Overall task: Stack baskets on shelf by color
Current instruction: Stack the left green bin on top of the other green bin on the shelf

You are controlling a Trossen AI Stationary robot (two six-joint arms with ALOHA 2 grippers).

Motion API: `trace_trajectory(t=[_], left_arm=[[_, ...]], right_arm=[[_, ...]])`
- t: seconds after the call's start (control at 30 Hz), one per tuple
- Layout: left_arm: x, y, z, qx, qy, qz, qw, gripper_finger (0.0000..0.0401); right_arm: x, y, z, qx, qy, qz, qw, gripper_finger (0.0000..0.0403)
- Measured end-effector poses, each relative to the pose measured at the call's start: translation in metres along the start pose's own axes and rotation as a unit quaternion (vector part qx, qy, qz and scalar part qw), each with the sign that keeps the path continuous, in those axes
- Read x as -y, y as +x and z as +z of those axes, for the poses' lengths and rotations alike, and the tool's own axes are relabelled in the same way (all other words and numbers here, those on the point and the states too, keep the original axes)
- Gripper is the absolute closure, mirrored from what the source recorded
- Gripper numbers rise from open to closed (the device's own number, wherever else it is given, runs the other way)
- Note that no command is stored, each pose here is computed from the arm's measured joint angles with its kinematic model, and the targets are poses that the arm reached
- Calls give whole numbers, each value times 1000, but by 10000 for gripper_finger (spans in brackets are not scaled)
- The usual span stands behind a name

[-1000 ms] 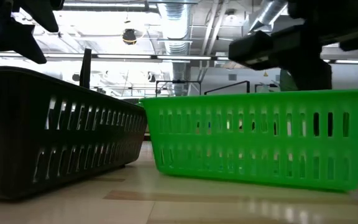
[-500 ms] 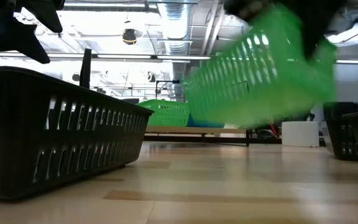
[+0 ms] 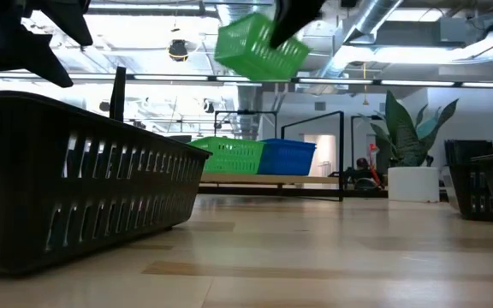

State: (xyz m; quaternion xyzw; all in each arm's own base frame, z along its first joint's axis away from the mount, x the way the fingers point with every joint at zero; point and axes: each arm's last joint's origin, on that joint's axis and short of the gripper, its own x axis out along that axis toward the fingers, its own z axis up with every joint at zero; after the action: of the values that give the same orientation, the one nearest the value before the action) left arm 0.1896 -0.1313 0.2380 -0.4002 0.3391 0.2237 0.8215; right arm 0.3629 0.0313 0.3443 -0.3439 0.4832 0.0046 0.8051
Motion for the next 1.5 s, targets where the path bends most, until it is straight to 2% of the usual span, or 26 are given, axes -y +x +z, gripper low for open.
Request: trace_trajectory(t=[0.1,0.3,0.5,0.67,1.07,1.5], left_arm=[[-1,1,1,7,-7,5,1000,148],[-3,3,5,12,-17,16,1000,148],[-5,5,8,14,-18,30,999,148],[-7,6,9,14,-17,36,999,148],[-8,6,9,13,-14,43,999,148],[-9,5,9,13,-2,48,999,148]], right_arm=[[22,23,-2,6,-10,-27,1000,393],[46,58,-11,9,-30,-22,999,387],[53,91,-15,1,-43,10,999,390],[48,109,-12,-1,-56,29,998,386],[42,123,-17,-21,-66,64,996,381],[45,124,-17,-11,-60,59,996,353]])
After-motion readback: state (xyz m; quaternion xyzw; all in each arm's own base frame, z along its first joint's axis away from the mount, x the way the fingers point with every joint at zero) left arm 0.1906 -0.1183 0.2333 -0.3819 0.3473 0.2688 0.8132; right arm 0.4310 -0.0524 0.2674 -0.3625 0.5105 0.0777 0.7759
